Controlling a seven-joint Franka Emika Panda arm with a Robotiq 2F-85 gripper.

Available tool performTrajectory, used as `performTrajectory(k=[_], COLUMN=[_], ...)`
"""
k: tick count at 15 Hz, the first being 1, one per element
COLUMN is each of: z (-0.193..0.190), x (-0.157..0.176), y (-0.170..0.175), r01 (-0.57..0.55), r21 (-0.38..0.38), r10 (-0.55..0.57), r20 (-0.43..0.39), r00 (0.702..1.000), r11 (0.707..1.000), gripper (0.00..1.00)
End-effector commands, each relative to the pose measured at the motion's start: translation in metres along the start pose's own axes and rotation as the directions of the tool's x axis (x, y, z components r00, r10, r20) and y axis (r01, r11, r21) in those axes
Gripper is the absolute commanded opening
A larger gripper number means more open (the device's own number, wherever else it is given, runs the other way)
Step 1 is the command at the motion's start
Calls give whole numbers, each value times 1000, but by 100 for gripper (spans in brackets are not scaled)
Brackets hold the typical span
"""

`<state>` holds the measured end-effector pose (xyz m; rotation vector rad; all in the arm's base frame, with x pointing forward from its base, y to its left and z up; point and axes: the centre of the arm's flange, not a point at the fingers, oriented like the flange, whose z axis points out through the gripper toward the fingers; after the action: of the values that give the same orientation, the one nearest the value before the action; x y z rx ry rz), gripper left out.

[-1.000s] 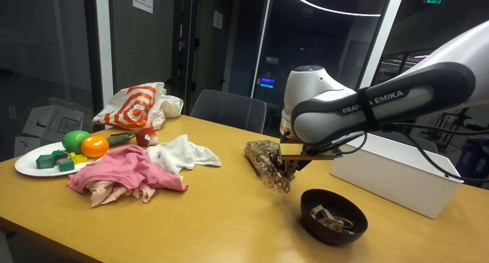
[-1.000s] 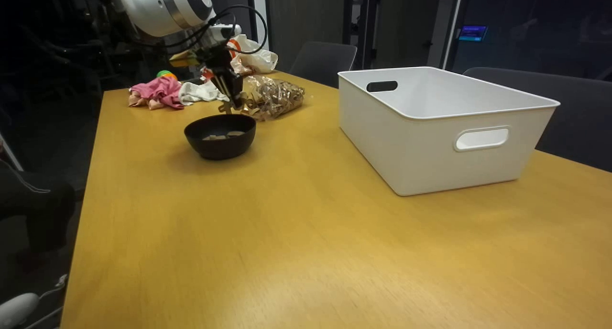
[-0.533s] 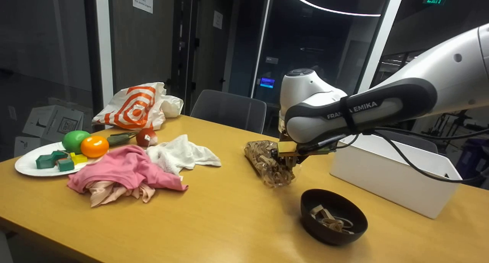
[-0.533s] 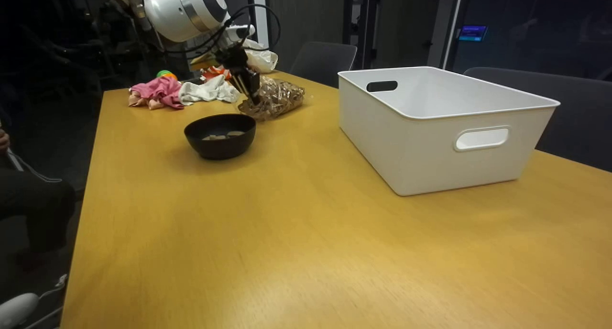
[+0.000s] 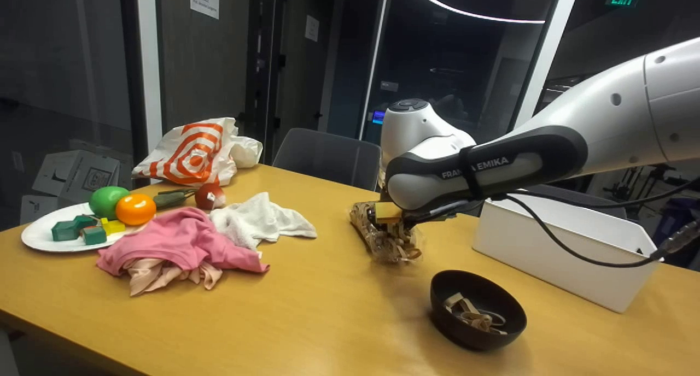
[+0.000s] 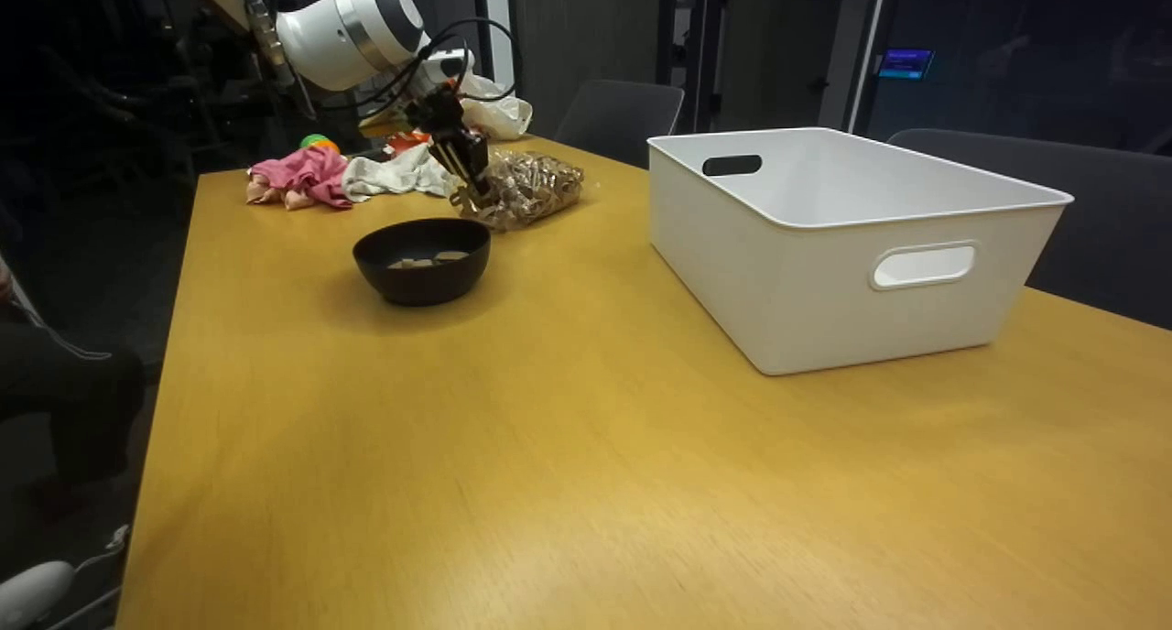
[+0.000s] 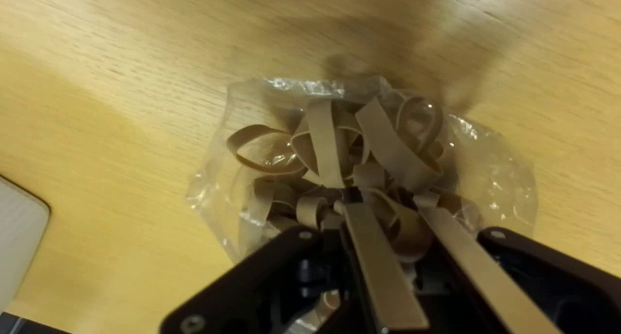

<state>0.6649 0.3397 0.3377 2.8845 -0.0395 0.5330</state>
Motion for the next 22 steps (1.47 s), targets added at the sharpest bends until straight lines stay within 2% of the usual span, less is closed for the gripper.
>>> performTrajectory(k=[1,5,8,12,16,22], z=[5,2,-7,-20,-29,-52], x=[11,10,7,-2,-17,-40], y=[-6,7,19,32,55,104], r01=[-18,-26,-25,-29,-30,-79], r21=[-8,-29,-25,8,-16,-60], r10=[18,24,24,29,32,91], r20=[-42,-43,-20,15,132,231], r00=[999,999,1000,999,991,969], r11=[1000,999,999,1000,999,995], gripper=[50,81,99,100,100,100])
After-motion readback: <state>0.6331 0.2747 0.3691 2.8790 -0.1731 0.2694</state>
